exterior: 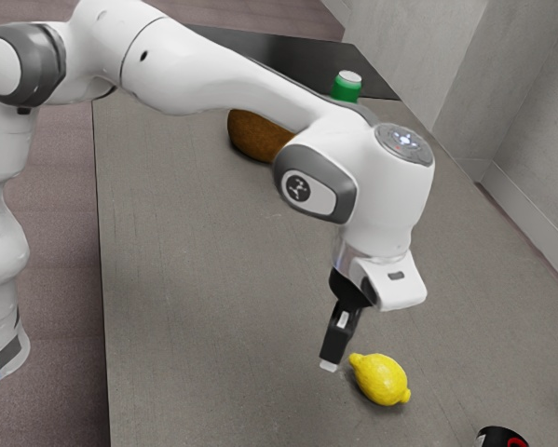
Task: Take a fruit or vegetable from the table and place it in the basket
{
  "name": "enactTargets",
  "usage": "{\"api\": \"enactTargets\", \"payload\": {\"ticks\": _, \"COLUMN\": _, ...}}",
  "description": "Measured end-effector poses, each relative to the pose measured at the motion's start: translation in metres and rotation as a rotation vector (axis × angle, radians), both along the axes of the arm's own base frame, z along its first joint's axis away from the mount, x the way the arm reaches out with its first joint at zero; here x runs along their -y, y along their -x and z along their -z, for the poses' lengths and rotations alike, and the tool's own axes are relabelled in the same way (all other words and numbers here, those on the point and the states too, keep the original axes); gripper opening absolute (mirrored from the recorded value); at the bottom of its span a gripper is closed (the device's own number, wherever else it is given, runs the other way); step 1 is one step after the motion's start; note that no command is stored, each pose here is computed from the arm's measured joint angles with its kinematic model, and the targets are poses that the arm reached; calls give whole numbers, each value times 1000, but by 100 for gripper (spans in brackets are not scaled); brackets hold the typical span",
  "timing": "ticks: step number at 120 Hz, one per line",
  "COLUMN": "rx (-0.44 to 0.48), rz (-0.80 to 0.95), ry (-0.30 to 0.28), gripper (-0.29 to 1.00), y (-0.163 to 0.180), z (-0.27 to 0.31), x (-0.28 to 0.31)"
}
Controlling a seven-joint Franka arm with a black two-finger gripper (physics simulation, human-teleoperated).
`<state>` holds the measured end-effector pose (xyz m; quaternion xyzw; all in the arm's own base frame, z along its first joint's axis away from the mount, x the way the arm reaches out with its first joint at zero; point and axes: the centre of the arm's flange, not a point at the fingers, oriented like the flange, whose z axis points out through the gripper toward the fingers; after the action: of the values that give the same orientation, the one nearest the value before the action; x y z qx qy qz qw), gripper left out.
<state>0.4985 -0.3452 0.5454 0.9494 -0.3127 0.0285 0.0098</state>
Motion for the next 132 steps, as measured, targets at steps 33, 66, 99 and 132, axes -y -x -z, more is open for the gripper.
{"api": "enactTargets", "payload": {"ticks": 33, "rx": 0, "rz": -33, "ry": 47, "gripper": 70, "y": -19, "z": 11, "x": 0}}
{"api": "enactTargets", "payload": {"ticks": 66, "rx": -23, "rz": -65, "ry": 122, "gripper": 70, "y": -36, "z": 43, "x": -1}}
{"api": "enactTargets", "payload": {"ticks": 99, "rx": -12, "rz": -97, "ry": 163, "gripper": 70, "y": -45, "z": 59, "x": -3}}
{"api": "enactTargets", "payload": {"ticks": 132, "rx": 56, "rz": -132, "ry": 194, "gripper": 70, "y": -69, "z": 8, "x": -19}}
